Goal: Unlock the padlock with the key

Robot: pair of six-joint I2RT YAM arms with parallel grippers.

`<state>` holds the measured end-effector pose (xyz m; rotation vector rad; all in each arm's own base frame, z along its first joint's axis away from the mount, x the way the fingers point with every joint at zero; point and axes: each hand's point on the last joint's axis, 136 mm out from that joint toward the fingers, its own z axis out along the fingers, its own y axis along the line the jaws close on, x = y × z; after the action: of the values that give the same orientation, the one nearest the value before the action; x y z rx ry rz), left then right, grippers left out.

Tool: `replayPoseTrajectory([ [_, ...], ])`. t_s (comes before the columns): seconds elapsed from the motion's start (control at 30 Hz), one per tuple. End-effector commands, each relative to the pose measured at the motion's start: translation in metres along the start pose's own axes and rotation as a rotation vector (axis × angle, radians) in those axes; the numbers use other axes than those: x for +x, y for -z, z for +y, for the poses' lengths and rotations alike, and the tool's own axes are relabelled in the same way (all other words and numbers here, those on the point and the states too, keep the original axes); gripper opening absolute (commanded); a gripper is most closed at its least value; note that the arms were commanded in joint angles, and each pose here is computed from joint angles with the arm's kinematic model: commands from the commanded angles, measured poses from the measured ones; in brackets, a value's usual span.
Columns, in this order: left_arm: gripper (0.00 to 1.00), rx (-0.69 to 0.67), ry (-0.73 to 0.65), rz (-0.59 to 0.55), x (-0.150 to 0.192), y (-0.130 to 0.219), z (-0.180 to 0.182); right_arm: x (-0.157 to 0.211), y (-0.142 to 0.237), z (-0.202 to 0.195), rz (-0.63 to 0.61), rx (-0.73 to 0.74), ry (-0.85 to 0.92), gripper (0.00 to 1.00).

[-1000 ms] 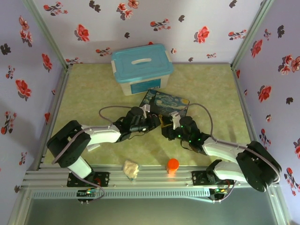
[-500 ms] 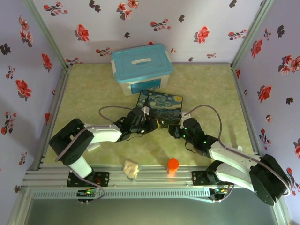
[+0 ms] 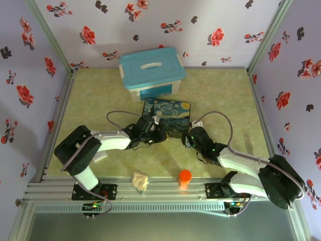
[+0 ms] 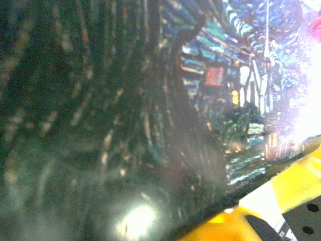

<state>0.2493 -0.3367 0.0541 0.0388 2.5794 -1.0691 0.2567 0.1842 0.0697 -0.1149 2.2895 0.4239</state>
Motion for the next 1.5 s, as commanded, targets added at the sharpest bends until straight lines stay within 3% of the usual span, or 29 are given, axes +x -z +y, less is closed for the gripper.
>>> replayPoseTrajectory([
  [0.0, 0.34, -0.083, 0.041, -0.022, 0.011, 0.005, 0.034, -0.023, 0.003, 0.001, -0.074, 0.031, -0.025, 0.34],
  [0.2, 0.38, -0.042, 0.034, -0.087, -0.001, 0.014, 0.022, -0.020, 0.003, -0.002, -0.075, 0.039, -0.024, 0.34],
  [0.5, 0.60, -0.080, -0.030, -0.177, -0.006, 0.020, 0.002, -0.018, 0.005, -0.008, -0.087, 0.052, -0.028, 0.35],
  [0.7, 0.58, 0.023, 0.028, -0.207, -0.015, 0.000, -0.015, -0.022, 0.011, 0.004, -0.122, -0.029, -0.015, 0.35],
  [0.8, 0.60, -0.014, 0.000, -0.185, -0.011, -0.014, -0.018, -0.020, 0.013, 0.004, -0.129, -0.043, -0.010, 0.35],
  [0.93, 0.59, -0.136, 0.006, -0.162, -0.005, -0.032, 0.007, -0.014, 0.015, 0.000, -0.125, -0.043, -0.016, 0.35],
  [1.03, 0.51, -0.156, 0.020, -0.172, -0.004, -0.042, 0.018, -0.011, 0.017, -0.003, -0.129, -0.038, -0.029, 0.35],
  [1.2, 0.21, -0.152, 0.028, -0.153, 0.001, -0.038, 0.017, -0.009, 0.021, -0.010, -0.140, -0.021, -0.039, 0.36],
  [1.47, 0.18, -0.123, 0.019, -0.100, 0.008, -0.014, 0.002, -0.012, 0.018, -0.004, -0.142, -0.042, -0.037, 0.36],
])
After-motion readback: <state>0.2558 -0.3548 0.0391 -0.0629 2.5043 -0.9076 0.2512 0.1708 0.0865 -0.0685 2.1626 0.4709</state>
